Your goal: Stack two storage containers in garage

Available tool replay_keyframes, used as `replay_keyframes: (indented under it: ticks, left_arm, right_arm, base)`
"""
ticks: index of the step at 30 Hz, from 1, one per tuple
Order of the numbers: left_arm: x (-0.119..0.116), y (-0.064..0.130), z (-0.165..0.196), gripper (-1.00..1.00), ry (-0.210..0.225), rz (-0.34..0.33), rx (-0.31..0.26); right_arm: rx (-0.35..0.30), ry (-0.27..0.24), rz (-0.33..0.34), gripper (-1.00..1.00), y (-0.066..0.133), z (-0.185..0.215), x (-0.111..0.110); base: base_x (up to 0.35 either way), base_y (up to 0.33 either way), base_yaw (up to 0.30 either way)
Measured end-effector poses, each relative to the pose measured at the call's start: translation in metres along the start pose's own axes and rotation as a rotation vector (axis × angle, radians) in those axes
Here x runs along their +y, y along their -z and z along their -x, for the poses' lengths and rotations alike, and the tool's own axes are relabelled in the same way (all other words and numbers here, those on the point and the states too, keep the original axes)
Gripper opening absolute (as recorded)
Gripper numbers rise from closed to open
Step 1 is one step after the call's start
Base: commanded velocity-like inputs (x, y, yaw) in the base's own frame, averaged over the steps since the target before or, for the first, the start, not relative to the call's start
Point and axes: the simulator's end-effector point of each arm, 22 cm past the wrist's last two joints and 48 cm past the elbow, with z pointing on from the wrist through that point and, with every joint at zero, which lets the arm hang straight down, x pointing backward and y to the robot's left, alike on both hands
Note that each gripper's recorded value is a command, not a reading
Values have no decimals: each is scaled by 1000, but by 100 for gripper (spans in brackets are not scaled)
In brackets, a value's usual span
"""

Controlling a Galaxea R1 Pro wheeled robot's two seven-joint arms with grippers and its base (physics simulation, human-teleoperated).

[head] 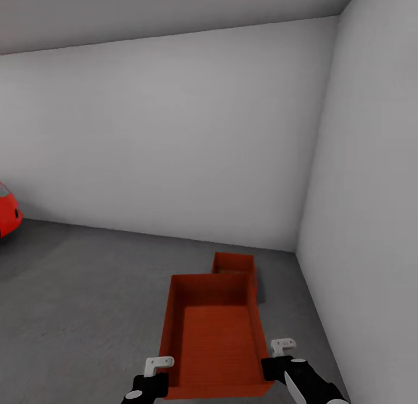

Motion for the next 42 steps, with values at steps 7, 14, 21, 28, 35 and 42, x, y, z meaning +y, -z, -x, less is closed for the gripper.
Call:
replay_keyframes:
  ticks: [7, 14, 21, 28, 35, 42]
  left_arm:
    - [0, 0, 0, -100, 0, 0, -1]
    - [0, 0, 0, -100, 0, 0, 0]
    - [0, 0, 0, -100, 0, 0, 0]
    - [0, 0, 0, -100, 0, 0, -1]
    - [1, 0, 0, -100, 0, 1, -2]
    - [0, 0, 0, -100, 0, 1, -2]
  right_arm:
    - [0, 0, 0, -100, 0, 0, 0]
    - [0, 0, 0, -100, 0, 0, 0]
    - [0, 0, 0, -100, 0, 0, 0]
    - [-1, 0, 0, -100, 0, 0, 0]
    - [-2, 1, 0, -100, 0, 1, 1]
    - [-2, 0, 0, -100, 0, 0, 0]
  base:
    - [0, 88, -285]
    - [0, 66, -277]
    - [4, 13, -134]
    - [154, 117, -18]
    - [232, 161, -2]
    - [236, 102, 0]
